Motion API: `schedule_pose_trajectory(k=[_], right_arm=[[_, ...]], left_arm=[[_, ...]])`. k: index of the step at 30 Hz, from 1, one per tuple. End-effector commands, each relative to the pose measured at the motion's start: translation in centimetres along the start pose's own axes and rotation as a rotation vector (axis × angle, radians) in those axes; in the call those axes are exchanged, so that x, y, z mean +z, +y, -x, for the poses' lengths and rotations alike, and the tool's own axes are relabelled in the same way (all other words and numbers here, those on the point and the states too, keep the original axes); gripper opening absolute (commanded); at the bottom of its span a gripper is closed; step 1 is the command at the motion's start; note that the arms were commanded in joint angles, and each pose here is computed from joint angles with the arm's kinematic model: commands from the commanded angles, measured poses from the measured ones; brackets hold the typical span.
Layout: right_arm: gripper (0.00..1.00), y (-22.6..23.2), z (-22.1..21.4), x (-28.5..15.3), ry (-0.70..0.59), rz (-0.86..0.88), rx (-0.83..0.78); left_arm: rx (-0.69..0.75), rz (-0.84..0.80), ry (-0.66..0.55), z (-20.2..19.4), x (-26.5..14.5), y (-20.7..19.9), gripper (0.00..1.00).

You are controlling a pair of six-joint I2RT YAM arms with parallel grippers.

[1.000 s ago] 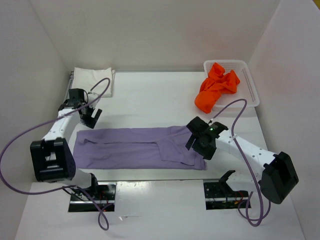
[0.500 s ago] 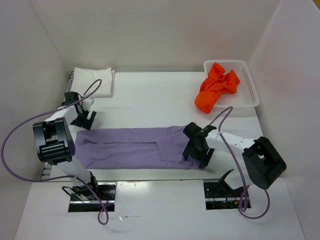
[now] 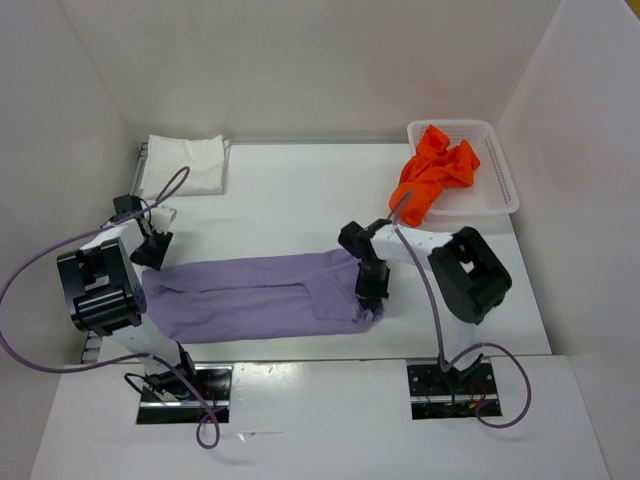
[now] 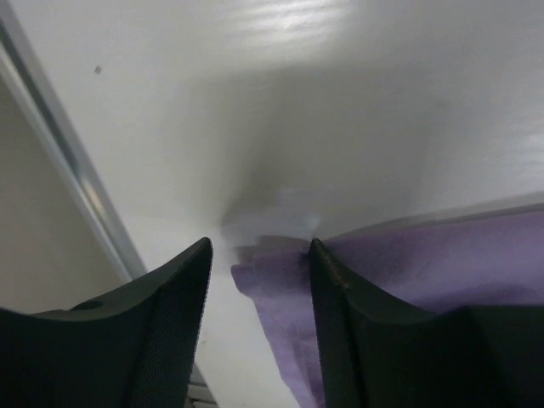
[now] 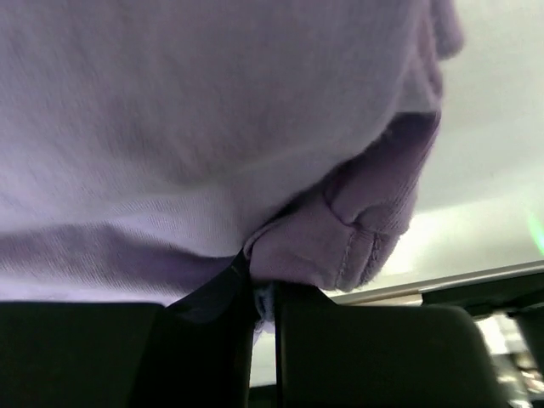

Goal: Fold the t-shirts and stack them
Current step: Rotate the tshirt 90 degrees

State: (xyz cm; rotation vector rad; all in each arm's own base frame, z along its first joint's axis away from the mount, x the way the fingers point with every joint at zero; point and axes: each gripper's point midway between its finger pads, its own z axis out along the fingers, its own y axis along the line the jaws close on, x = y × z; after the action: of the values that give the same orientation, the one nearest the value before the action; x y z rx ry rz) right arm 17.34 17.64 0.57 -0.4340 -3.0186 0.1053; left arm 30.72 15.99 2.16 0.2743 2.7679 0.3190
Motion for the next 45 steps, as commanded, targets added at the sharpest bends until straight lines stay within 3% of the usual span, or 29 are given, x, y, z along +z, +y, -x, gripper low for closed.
schedule_pose_trajectory(k=[1,3,6,9,10,12,13,17,18,20,21,24,27,28,32,36,42,45], right_arm=[[0.04,4.0,8.5,2.5,-0.251,0.024,-0.051],[0.04,6.3,12.2,0.7,-0.337,0.049,-0.092],[0.01,8.7,17.1,-0.3,-0.411,0.039,-0.132],[0.01,11.1,21.4,-1.2,-0.480,0.019,-0.181],[0.01,12.7,23.3,-3.1,-0.539,0.045,-0.186],[0.01,12.6,24.6,-1.7,-0.544,-0.038,-0.232],[0.01,13.6,26.1,-3.1,-0.593,-0.028,-0.233],[0.03,12.9,30.2,-1.5,-0.633,-0.146,-0.253],[0.04,14.2,32.3,-4.3,-0.698,-0.085,-0.216],[0.06,14.3,34.3,-2.8,-0.689,-0.074,-0.203],[0.07,14.9,36.3,-5.8,-0.751,0.010,-0.174],[0.12,15.4,39.4,-8.5,-0.848,0.107,-0.155],[0.50,14.9,41.6,-10.4,-0.898,0.178,-0.150],[0.67,15.3,41.5,-11.2,-0.888,0.236,-0.174],[0.98,14.4,41.8,-18.2,-1.000,0.288,-0.162],[0.99,12.4,39.2,-25.8,-1.063,0.315,-0.146],[0.99,11.5,34.8,-30.1,-1.104,0.246,-0.185],[0.99,8.3,32.5,-34.4,-1.174,0.193,-0.161]], left_arm=[[-0.018,-0.005,0.055,-3.0,-1.0,0.7,0.58],[-0.023,-0.012,0.044,-3.5,-1.9,0.7,0.74],[-0.019,-0.038,0.020,-3.4,-2.9,0.7,0.89],[-0.028,-0.054,0.009,-3.1,-3.3,0.9,0.95],[-0.028,-0.048,0.002,-2.8,-3.4,1.1,0.95],[-0.029,-0.074,0.000,-2.6,-3.8,0.8,0.99],[-0.029,-0.074,0.000,-2.4,-4.1,0.9,0.99],[-0.030,-0.110,-0.038,-0.9,-5.6,1.0,0.99],[-0.019,-0.115,-0.039,-0.6,-5.8,0.7,0.99],[0.016,-0.134,-0.039,-0.1,-6.1,-0.4,0.99],[0.042,-0.124,-0.038,0.1,-6.5,-0.5,0.99],[0.132,-0.109,-0.037,0.8,-7.2,-1.8,0.99],[0.208,-0.135,-0.011,0.5,-7.0,-4.0,0.99],[0.220,-0.118,0.000,0.5,-7.0,-4.0,0.99],[0.202,-0.105,0.012,0.8,-6.4,-4.2,0.99],[0.181,-0.091,0.042,0.3,-5.1,-4.2,0.99],[0.208,-0.114,0.097,-2.6,-4.4,-5.4,0.99],[0.248,-0.149,0.125,-4.3,-4.0,-6.4,0.99]])
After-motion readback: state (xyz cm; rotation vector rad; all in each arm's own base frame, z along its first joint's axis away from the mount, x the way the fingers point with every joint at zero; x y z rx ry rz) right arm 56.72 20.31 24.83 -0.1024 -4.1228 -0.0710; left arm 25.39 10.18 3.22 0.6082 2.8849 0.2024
